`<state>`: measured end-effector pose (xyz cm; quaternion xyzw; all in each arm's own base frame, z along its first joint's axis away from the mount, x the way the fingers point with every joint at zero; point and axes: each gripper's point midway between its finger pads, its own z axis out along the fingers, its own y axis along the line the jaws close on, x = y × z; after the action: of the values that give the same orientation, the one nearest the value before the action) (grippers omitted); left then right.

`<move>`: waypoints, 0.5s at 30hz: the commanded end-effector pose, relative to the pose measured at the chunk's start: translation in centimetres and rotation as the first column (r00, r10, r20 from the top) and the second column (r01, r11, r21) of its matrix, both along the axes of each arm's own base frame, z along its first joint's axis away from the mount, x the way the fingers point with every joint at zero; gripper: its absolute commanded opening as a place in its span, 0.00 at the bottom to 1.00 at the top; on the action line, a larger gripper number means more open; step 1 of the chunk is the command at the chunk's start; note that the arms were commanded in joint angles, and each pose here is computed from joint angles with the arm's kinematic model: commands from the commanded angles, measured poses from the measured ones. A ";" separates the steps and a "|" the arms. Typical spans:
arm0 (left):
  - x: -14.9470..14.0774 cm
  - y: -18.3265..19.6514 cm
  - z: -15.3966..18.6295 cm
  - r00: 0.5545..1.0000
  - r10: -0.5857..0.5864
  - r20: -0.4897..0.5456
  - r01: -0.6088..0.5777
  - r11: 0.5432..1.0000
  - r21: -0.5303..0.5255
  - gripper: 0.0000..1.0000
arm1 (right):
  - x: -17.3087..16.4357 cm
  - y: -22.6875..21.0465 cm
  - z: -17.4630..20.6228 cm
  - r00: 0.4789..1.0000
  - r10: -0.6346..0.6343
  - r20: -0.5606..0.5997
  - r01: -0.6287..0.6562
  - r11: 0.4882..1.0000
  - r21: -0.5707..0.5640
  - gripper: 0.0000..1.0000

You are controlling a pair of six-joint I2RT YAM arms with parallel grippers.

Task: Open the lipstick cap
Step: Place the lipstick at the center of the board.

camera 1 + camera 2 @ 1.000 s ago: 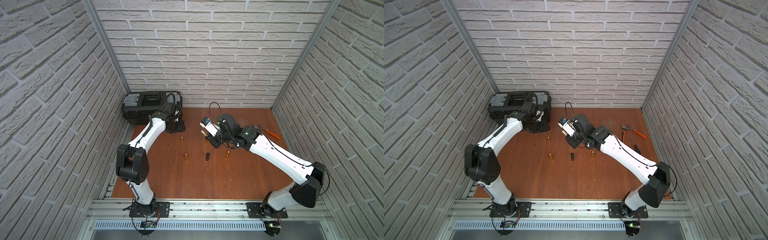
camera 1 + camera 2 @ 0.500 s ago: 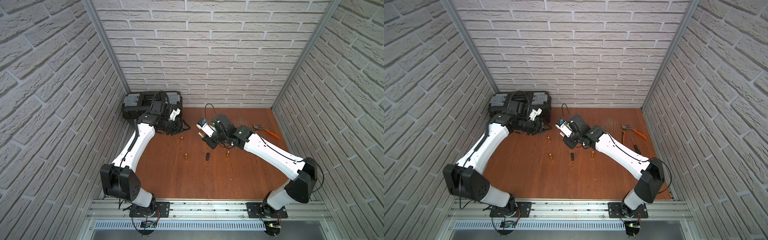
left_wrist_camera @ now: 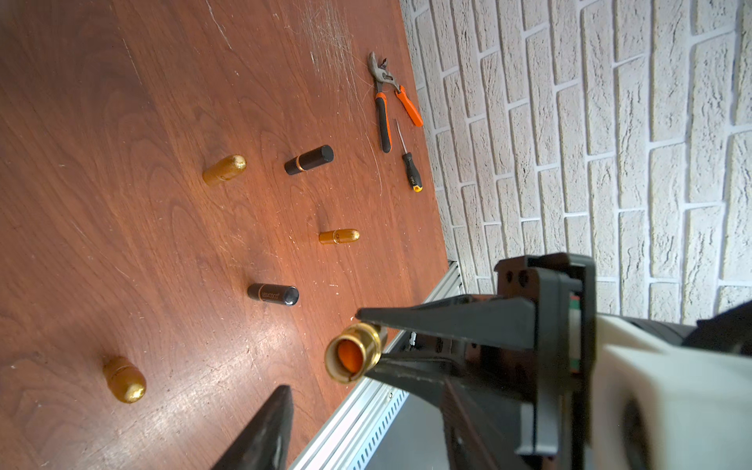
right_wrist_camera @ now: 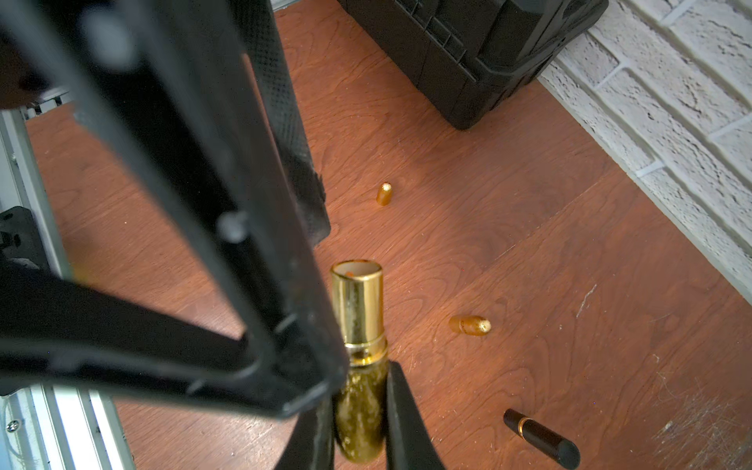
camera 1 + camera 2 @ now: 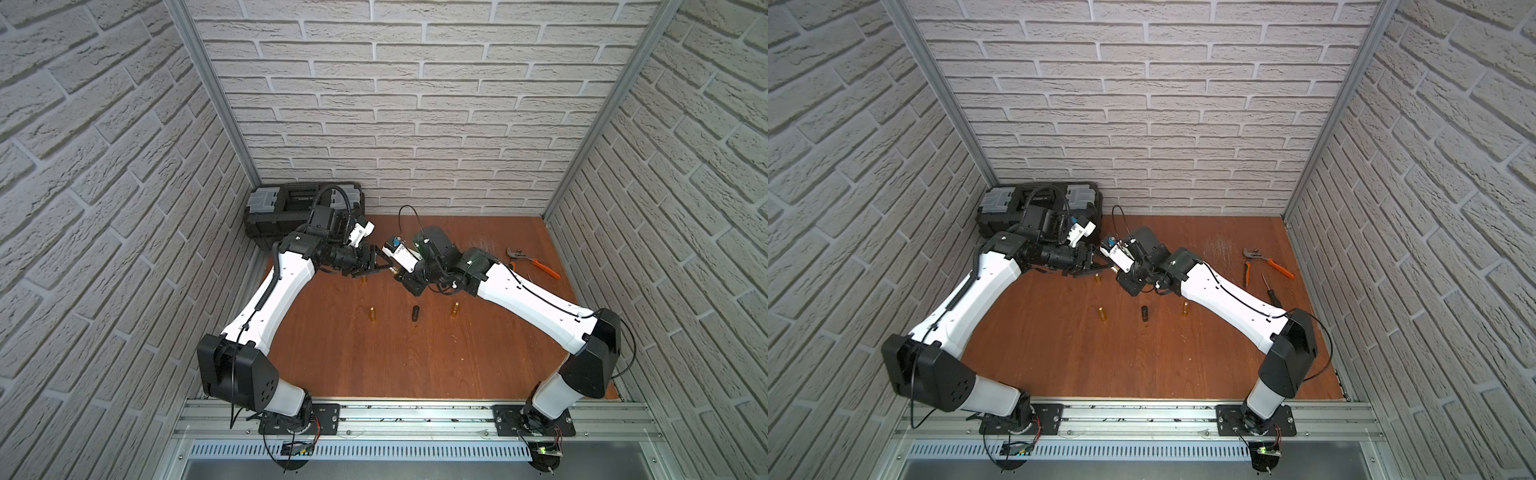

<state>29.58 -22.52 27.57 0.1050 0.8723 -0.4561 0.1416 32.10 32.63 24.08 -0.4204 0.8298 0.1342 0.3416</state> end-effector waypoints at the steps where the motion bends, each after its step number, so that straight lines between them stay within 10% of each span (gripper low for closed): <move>1: 0.1 -0.3 -0.3 1.000 -0.026 0.003 0.026 1.000 0.001 0.59 | 0.1 0.8 1.4 0.999 0.015 0.037 -0.016 0.999 0.030 0.03; 15: 0.8 -0.7 -2.1 0.999 -0.030 -0.026 0.031 0.998 0.050 0.44 | -0.3 1.1 1.7 0.998 0.031 0.046 -0.033 0.999 0.031 0.03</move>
<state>30.15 -23.08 25.03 0.1028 0.8847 -0.4407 0.1116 31.75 32.95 23.94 -0.4281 0.8268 0.1340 0.3394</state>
